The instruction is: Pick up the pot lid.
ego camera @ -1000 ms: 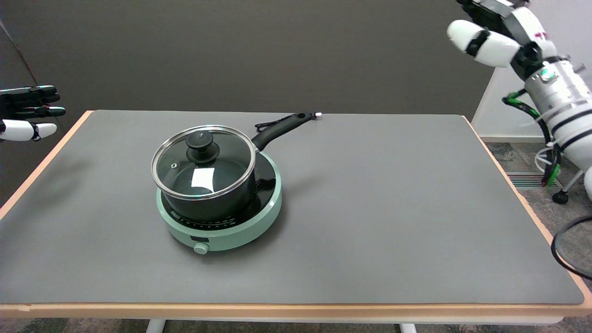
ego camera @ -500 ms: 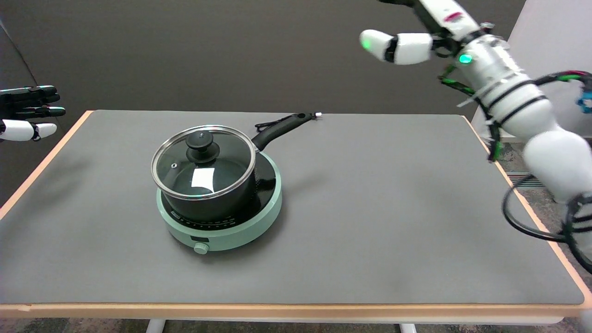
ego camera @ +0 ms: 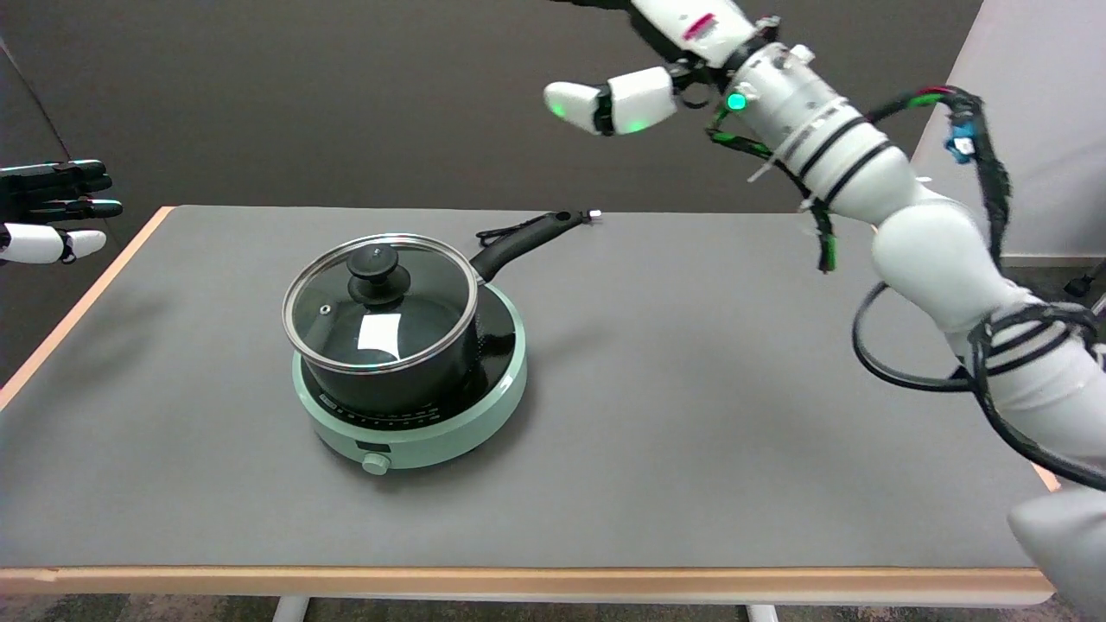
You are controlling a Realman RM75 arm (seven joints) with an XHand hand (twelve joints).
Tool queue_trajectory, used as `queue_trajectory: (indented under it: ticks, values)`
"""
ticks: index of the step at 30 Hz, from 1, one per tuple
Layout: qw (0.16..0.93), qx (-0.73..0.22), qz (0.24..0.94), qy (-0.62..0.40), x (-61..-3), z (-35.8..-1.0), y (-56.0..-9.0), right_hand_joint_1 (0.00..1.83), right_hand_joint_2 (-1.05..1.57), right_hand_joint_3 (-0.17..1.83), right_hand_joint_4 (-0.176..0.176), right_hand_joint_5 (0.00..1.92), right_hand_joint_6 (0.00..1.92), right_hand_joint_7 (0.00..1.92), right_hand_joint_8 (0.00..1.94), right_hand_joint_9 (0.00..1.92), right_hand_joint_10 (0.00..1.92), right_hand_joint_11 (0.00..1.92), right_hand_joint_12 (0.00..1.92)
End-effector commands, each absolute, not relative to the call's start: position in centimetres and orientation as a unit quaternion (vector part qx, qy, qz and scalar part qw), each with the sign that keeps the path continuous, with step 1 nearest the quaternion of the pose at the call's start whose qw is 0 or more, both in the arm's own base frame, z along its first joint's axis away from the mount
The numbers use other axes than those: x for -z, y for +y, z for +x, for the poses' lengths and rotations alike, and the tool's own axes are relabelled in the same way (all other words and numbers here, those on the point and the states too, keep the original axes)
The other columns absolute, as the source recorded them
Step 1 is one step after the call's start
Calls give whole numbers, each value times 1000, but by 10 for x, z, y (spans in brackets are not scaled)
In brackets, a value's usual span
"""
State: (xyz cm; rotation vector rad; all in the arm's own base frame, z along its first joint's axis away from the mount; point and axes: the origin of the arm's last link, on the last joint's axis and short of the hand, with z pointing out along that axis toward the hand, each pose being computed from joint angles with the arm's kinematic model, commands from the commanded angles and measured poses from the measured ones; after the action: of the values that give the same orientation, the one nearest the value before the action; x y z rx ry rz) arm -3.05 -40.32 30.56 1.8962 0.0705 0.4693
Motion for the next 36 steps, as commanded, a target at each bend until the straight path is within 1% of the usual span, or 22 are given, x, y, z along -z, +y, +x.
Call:
queue_trajectory:
  ticks: [1, 5, 6, 7, 11, 13, 16, 19, 21, 22, 26, 31, 33, 36]
  values:
    - [500, -131, 853, 73, -237, -21, -428, 394, 445, 825, 117, 347, 170, 404, 174, 370, 204, 243, 500]
    - [484, -132, 863, 65, -218, -23, -433, 394, 445, 826, 117, 347, 170, 404, 174, 373, 205, 248, 502]
    - [483, -131, 864, 63, -216, -24, -435, 400, 420, 873, 115, 353, 156, 410, 156, 365, 228, 233, 551]
    - [480, -133, 865, 56, -211, -26, -437, 395, 417, 876, 115, 353, 156, 409, 156, 367, 232, 237, 557]
    - [479, -133, 867, 25, -197, -37, -449, 404, 424, 874, 116, 355, 157, 414, 157, 375, 231, 248, 562]
    - [479, -131, 868, 15, -194, -41, -453, 400, 452, 831, 118, 352, 172, 410, 175, 388, 210, 271, 520]
    - [478, -134, 868, -10, -194, -46, -459, 409, 447, 854, 124, 367, 170, 422, 169, 395, 219, 272, 534]
    - [467, -137, 873, -39, -192, -51, -459, 464, 473, 864, 137, 405, 189, 466, 182, 440, 228, 298, 527]
    - [458, -129, 879, -36, -184, -52, -457, 514, 485, 870, 141, 421, 194, 498, 185, 466, 240, 313, 542]
    - [448, -120, 886, -29, -174, -52, -453, 557, 473, 924, 145, 441, 190, 524, 173, 481, 269, 311, 589]
    - [432, -84, 898, 20, -151, -59, -443, 599, 483, 928, 146, 445, 191, 554, 177, 519, 298, 331, 619]
    - [420, -71, 905, 9, -136, -71, -441, 618, 486, 929, 147, 437, 186, 572, 180, 544, 320, 343, 636]
    - [413, -69, 908, 8, -129, -74, -439, 629, 508, 898, 150, 428, 192, 577, 196, 580, 314, 369, 651]
    - [397, -66, 915, 13, -116, -74, -432, 673, 495, 936, 158, 430, 182, 593, 186, 590, 369, 384, 712]
